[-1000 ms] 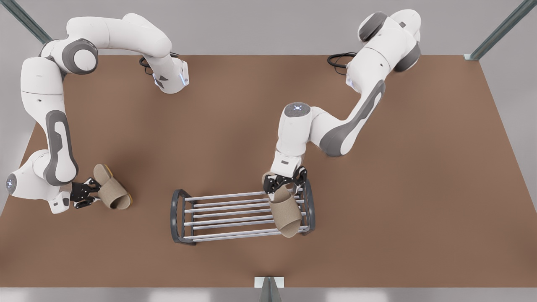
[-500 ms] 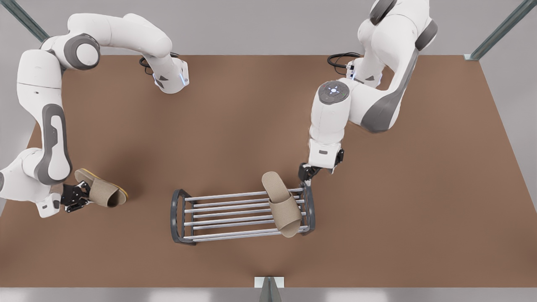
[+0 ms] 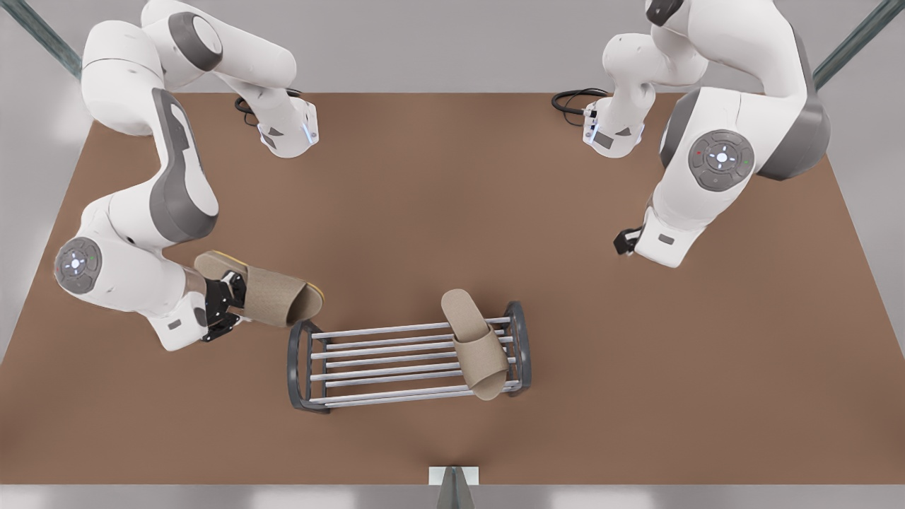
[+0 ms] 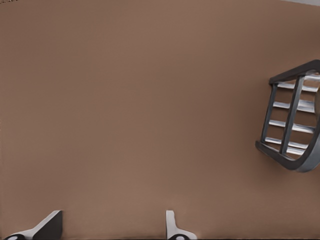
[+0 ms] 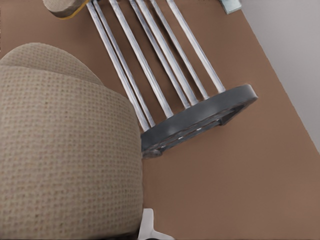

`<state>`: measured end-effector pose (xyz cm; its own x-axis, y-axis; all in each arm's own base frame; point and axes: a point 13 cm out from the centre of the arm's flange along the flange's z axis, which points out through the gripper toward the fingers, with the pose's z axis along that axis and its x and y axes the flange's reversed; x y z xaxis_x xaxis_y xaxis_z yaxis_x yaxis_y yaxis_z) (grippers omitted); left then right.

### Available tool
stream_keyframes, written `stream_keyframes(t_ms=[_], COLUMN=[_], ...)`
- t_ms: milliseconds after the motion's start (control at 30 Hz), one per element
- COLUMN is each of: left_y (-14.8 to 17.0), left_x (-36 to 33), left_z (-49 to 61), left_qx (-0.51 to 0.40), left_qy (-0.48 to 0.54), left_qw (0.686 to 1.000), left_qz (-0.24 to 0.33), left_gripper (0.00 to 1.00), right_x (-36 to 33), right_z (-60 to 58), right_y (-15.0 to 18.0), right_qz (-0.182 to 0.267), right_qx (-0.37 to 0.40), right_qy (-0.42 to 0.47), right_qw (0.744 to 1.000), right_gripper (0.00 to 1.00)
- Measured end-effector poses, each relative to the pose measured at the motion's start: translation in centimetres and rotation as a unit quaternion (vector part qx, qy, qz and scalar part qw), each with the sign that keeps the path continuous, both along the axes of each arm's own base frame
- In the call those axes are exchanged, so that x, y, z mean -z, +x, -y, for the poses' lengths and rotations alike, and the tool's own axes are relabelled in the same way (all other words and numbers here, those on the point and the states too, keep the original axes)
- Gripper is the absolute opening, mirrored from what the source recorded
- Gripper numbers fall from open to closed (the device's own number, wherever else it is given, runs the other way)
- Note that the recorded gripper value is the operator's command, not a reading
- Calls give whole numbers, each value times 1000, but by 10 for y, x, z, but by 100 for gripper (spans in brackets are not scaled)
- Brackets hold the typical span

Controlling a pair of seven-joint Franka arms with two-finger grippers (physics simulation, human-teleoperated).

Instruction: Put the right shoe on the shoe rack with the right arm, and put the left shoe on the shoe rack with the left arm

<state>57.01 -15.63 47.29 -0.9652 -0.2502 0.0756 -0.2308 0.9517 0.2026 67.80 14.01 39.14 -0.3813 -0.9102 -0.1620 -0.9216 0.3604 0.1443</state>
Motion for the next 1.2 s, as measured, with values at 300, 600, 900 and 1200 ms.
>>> stream_keyframes(t_ms=[300, 600, 900, 1200], left_y=[-13, -15, -15, -14], left_x=[4, 5, 6, 8], left_z=[-6, -7, -8, -11], left_qx=[104, 167, 206, 226], left_qy=[-8, -17, -23, -27], left_qw=[993, 983, 975, 970], left_qz=[-49, -68, -76, -83], left_gripper=[100, 100, 100, 100], right_x=[-9, -18, 14, 57], right_z=[-112, -117, -210, -287], right_y=[-40, -22, -7, -4], right_qz=[-57, -45, 53, 115], right_qx=[165, 381, 454, 500], right_qy=[-38, -50, -45, -26], right_qw=[984, 922, 888, 858], right_gripper=[21, 21, 21, 21])
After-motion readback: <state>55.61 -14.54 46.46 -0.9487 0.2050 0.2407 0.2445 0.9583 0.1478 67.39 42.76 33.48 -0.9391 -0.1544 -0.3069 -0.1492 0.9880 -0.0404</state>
